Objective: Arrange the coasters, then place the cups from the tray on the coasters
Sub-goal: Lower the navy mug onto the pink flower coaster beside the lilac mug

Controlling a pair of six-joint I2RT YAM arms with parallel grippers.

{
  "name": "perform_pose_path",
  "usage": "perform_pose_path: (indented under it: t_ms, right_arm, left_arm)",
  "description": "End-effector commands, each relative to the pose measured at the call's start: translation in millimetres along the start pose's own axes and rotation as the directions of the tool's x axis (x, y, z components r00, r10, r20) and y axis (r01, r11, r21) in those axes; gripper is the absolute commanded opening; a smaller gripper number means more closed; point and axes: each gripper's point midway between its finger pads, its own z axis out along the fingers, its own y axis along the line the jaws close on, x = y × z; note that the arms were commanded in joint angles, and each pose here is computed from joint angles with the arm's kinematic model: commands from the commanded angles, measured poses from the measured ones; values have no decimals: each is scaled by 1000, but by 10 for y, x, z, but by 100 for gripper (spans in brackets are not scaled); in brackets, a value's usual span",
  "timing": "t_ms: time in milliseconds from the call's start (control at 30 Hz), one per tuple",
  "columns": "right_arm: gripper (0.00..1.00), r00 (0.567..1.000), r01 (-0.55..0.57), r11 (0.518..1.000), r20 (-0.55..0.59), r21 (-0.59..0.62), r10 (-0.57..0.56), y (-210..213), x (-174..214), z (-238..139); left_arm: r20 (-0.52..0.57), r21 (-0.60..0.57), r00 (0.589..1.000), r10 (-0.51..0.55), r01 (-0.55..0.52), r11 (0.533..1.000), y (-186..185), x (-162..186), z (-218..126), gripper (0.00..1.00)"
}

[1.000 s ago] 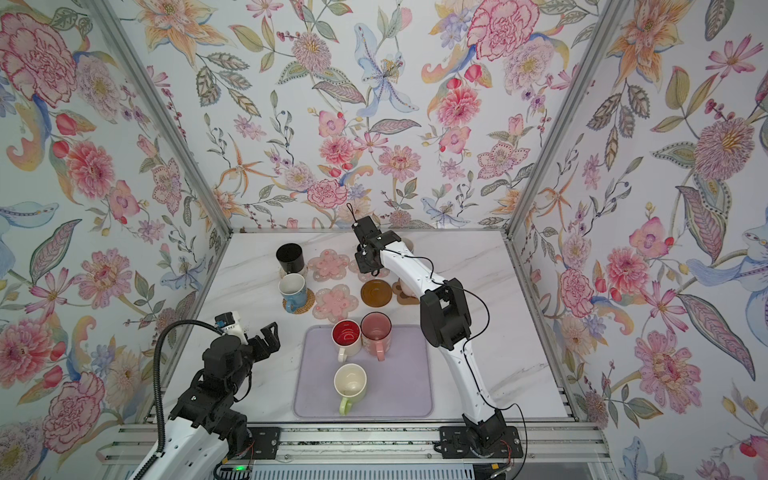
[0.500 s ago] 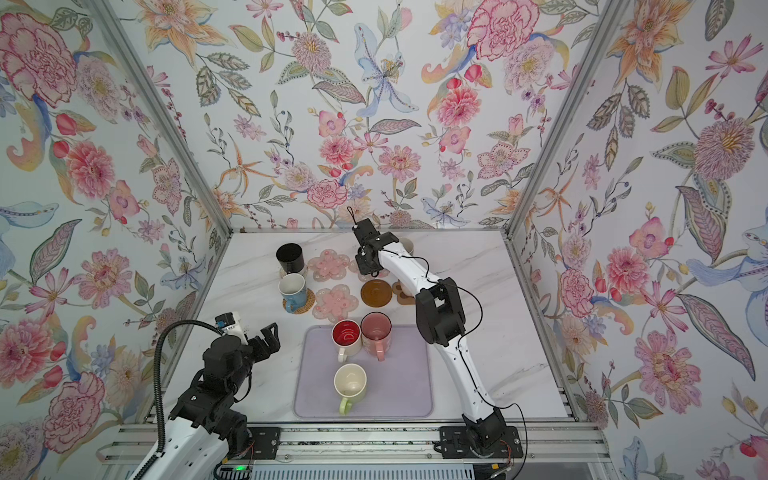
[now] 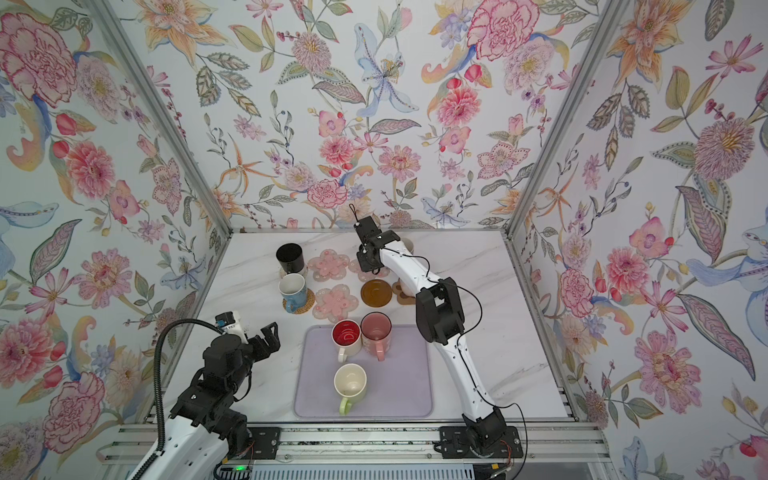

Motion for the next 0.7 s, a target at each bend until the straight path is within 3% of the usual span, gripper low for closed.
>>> perform_pose_path:
  t_ms: [0,667]
  right_arm:
    - [0,999,3,1000,33,-1,-3,-15,-111,46]
    - [0,1000,1,1000,3,-12,-1,29,-14,194]
  left_arm:
    - [28,-12,1000,-1,1,1000,-1,-123,-39,99]
    - [26,-19,1000,1,-1,1000,11,-118,-35,99]
